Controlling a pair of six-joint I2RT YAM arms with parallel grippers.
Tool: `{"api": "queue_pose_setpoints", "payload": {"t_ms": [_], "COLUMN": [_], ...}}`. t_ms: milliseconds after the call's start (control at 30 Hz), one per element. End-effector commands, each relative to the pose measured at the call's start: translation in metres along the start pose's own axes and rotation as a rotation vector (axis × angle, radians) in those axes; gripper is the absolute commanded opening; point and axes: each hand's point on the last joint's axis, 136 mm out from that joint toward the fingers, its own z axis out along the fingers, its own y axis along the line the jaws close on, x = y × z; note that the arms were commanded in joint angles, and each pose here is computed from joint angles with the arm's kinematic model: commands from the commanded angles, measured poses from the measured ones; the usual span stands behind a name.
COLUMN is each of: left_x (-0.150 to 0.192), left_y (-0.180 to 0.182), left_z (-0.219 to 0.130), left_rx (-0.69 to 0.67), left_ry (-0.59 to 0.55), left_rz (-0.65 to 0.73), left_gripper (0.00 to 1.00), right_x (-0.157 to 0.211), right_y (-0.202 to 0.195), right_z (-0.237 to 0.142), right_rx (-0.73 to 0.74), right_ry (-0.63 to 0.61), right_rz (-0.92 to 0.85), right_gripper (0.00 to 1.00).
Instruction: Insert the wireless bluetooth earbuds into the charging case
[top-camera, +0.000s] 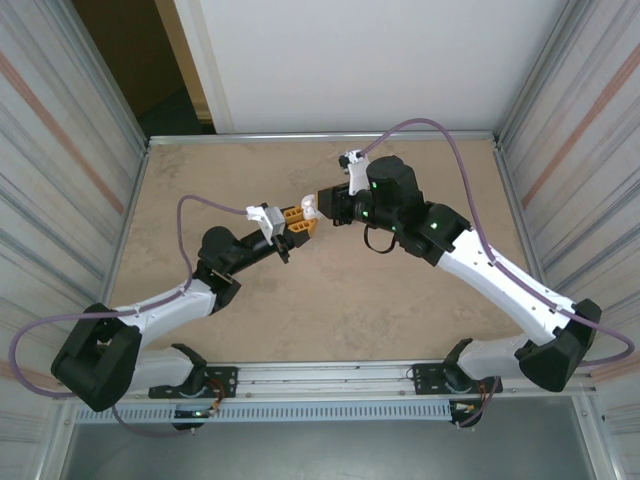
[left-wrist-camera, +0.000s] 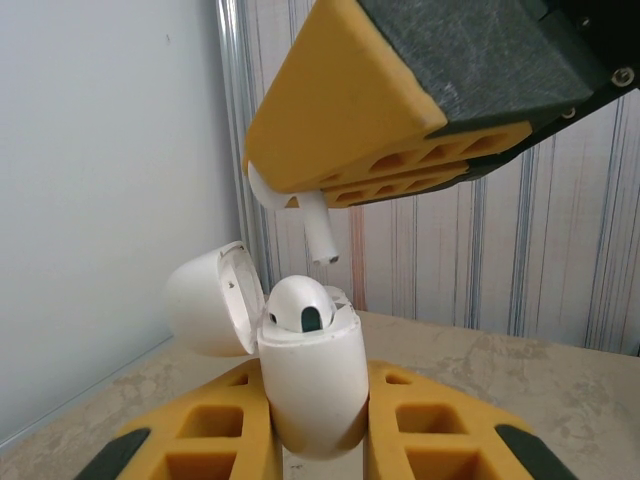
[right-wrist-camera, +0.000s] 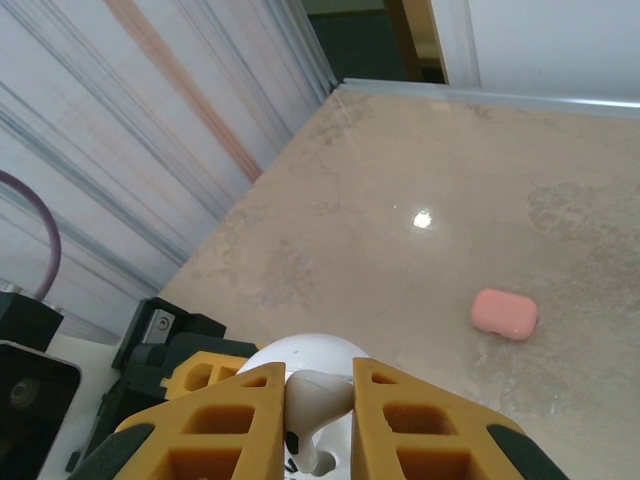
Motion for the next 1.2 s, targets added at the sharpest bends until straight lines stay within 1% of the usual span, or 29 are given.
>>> {"api": "queue_pose_setpoints", "payload": {"t_ms": [0,467,1167], "left_x": [-0.024,-0.025,-0.026], "left_y": [-0.002,-0.001,-0.001], "left_z": [0.004,0.003,0.001], "left_rx": [0.010,0.001,-0.005], "left_ry": [-0.070,-0.074,-0.074], "left_rz": [0.034,0.034,0.035], "left_gripper": [0.00,0.00,0.00], "right_x": [-0.014,0.000,0.012], "right_y": [0.008,0.003,-0.007], "right_z": [-0.001,0.004,0.004], "right_rx": [-0.007,0.010,0.056], "right_ry": [-0.042,0.004,0.030], "right_rz": [-0.035,-0.034,-0.039], "right_gripper": [0.18,0.18,0.19]}}
